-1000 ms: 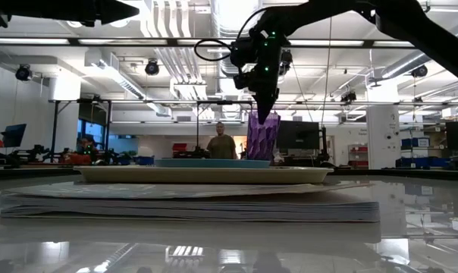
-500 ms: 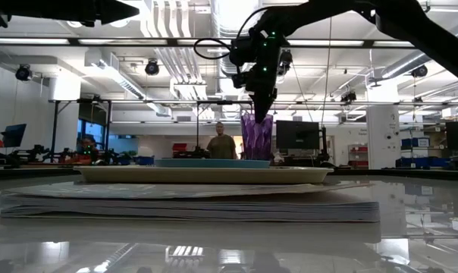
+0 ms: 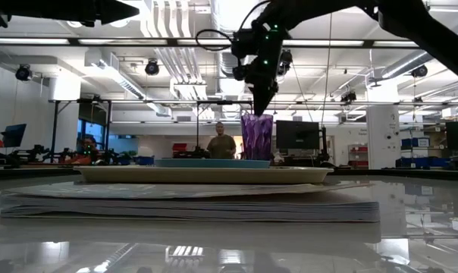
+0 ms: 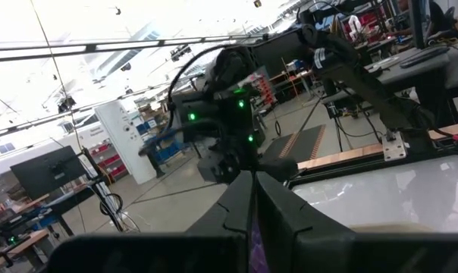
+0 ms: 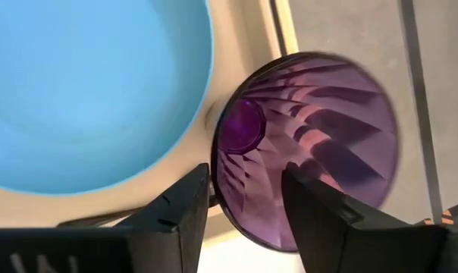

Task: Pick and place plate/cup/fork/spoon on tray
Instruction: Return to Home Position

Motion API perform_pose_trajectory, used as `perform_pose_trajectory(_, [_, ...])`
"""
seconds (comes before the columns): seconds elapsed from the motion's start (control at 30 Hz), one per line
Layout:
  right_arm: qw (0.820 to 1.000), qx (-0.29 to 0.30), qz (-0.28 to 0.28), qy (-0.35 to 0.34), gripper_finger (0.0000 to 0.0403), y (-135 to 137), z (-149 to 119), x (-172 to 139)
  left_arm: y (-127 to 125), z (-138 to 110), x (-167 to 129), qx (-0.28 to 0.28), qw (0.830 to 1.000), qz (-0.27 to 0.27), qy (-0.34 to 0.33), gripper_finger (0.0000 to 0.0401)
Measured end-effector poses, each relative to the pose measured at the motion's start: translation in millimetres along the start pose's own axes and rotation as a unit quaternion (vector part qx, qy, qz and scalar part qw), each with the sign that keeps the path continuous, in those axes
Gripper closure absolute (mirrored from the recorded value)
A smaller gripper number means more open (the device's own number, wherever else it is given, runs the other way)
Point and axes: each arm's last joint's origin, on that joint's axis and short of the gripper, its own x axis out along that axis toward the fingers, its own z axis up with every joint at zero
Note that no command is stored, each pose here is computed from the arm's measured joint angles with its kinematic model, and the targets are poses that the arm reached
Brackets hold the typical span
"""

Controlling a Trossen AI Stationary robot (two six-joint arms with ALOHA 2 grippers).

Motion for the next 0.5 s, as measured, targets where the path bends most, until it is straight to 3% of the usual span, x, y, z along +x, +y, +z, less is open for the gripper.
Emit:
perform_pose_trajectory(0.3, [0.998, 0.052, 0.008, -0.038, 0.0246, 3.3, -4.5, -45.2, 0.0, 0.0, 0.0, 0.0, 1.0, 0.0, 0.0, 0.0401])
perform_pose_trajectory(0.5, [0.992, 0.021, 0.059, -0.112, 0.0263, 42.2, -4.5, -81.0, -0.3, -0.5, -0.1, 0.001, 1.0, -0.002, 0.003, 0.0401])
